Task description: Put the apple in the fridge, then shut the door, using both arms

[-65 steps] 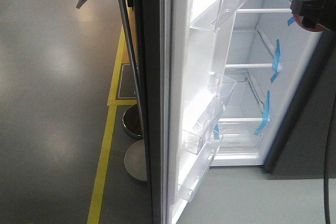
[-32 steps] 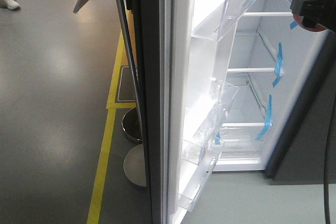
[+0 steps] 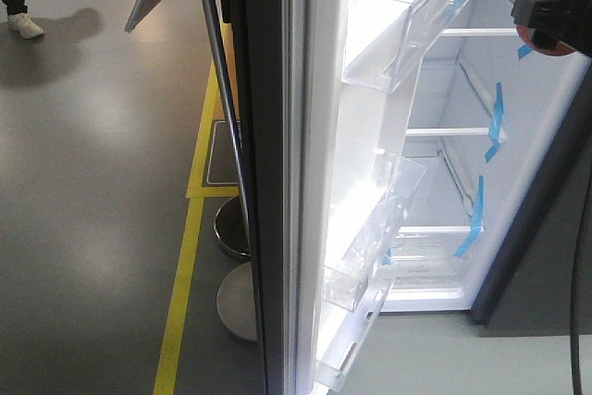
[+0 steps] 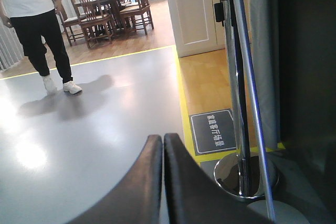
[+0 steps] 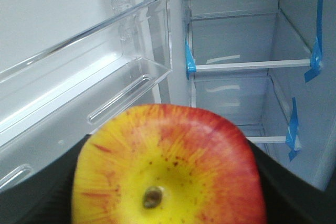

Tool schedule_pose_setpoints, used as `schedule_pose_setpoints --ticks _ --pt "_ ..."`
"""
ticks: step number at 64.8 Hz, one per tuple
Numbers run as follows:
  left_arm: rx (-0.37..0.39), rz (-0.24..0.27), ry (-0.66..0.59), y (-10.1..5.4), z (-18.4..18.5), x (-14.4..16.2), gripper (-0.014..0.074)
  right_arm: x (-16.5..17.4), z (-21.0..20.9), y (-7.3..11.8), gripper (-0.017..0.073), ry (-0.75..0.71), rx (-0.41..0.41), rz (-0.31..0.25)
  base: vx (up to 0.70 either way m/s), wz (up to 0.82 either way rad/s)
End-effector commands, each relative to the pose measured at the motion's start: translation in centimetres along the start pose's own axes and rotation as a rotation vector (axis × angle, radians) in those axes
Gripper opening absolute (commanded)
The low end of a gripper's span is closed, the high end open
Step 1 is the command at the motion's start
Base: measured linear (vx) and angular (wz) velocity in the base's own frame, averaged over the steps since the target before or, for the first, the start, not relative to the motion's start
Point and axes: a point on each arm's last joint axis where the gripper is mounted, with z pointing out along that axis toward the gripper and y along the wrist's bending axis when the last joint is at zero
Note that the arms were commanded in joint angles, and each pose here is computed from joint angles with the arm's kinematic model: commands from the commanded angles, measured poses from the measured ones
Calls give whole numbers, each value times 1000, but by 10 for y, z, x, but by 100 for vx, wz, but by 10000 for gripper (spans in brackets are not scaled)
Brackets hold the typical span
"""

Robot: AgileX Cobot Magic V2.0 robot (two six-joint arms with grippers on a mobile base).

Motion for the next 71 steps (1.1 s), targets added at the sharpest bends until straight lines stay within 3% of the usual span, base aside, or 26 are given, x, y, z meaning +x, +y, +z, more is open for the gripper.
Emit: schedule_pose_setpoints --ticks 1,71 --pt "-5 -13 -72 0 0 0 -6 -22 -14 0 152 -136 13 -1 7 -2" --pt "-5 -13 -72 0 0 0 -6 -22 -14 0 152 -136 13 -1 7 -1"
